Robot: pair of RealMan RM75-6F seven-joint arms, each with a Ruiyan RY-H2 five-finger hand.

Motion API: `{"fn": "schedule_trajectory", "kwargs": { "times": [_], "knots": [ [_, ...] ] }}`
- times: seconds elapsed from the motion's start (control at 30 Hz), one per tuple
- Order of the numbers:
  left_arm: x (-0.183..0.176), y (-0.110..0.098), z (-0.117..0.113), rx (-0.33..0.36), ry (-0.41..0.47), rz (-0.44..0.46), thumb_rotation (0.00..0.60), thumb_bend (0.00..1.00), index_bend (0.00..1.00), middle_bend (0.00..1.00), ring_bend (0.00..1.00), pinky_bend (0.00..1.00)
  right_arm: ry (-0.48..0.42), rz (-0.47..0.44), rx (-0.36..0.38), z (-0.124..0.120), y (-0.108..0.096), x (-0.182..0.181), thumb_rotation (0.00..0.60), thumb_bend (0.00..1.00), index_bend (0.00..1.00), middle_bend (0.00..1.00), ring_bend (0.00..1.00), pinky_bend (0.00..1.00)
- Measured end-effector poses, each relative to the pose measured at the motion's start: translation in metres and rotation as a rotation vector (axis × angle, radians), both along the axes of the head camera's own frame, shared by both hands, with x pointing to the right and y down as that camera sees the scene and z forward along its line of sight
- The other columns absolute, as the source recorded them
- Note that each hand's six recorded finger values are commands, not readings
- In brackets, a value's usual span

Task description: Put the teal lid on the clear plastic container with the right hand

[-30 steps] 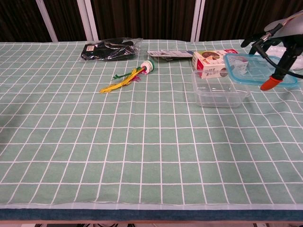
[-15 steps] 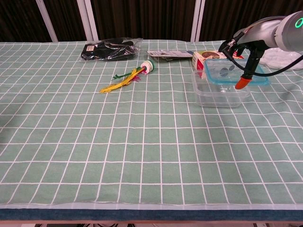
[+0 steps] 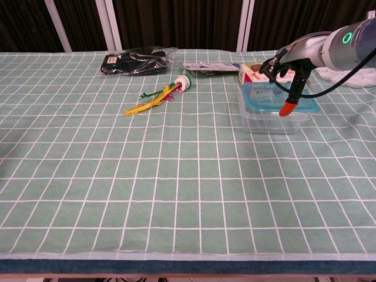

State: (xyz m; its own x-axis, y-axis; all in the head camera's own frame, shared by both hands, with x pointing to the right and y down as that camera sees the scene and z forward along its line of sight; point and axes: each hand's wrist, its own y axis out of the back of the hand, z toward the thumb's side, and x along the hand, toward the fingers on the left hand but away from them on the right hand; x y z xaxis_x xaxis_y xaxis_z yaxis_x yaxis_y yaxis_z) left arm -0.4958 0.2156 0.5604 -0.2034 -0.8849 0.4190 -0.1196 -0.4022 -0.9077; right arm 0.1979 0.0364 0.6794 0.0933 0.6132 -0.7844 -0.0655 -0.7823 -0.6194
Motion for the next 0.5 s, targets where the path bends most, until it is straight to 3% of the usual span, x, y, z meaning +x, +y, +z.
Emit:
{"fn": "schedule_trajectory", "kwargs": {
  "times": [0.5],
  "knots": [
    [0.000, -0.001, 0.000, -0.001, 0.000, -0.003, 0.600, 0.52, 0.07, 0.00, 0.00, 0.00, 0.013, 0.012, 0.013, 0.004, 0.008, -0.010, 0.600, 0.27, 0.00, 0.47, 0.11, 0.00]
  ]
}}
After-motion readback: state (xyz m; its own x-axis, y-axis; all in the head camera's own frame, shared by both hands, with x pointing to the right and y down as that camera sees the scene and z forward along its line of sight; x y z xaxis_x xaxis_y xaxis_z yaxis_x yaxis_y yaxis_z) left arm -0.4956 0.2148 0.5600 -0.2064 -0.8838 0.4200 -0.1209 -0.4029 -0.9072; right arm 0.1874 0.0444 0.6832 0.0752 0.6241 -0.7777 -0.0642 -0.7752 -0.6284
